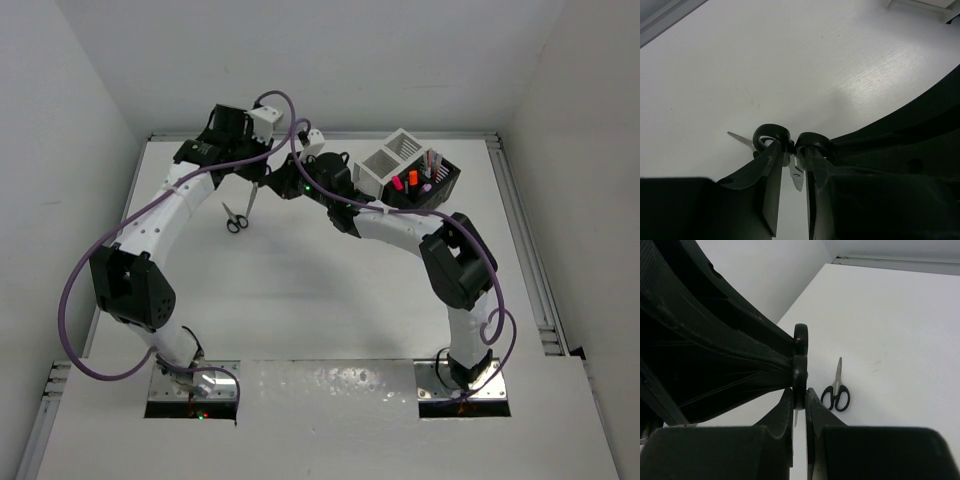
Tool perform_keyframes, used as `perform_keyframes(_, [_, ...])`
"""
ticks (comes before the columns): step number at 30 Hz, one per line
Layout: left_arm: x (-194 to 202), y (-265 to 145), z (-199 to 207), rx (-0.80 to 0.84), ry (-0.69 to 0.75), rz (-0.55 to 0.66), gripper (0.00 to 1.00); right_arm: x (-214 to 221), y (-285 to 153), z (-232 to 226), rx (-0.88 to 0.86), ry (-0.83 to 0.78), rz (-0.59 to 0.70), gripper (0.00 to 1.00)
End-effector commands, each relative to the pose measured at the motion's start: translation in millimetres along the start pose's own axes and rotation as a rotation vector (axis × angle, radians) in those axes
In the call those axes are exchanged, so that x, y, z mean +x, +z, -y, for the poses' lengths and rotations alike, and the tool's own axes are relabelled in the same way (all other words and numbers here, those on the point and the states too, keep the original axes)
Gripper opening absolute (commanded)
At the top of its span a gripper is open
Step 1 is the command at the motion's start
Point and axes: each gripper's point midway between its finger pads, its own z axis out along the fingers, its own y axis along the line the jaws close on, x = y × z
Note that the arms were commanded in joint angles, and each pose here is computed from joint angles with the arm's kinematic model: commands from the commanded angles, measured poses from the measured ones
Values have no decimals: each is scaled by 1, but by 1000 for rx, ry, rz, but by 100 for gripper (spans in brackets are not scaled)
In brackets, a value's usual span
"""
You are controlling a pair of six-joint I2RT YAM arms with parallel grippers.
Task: Sort the stationery into containers
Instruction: Place the scissors in the storage box.
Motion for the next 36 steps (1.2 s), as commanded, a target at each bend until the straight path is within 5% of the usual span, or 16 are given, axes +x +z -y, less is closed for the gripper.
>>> perform_keyframes(1, [-27, -13, 31, 90, 43, 74, 0, -29, -1, -19, -48, -50, 100, 0])
perform_keyframes(12, [-24, -15, 39, 101, 72, 61, 8, -35, -20, -8, -19, -79, 123, 0])
perform_keyframes(28, [-17, -21, 42, 115, 103, 39, 52, -45, -33, 45, 114, -36, 172, 0])
perform_keyframes(36, [-35, -43, 7, -14, 74, 74, 64, -123, -63, 89, 233, -161, 271, 0])
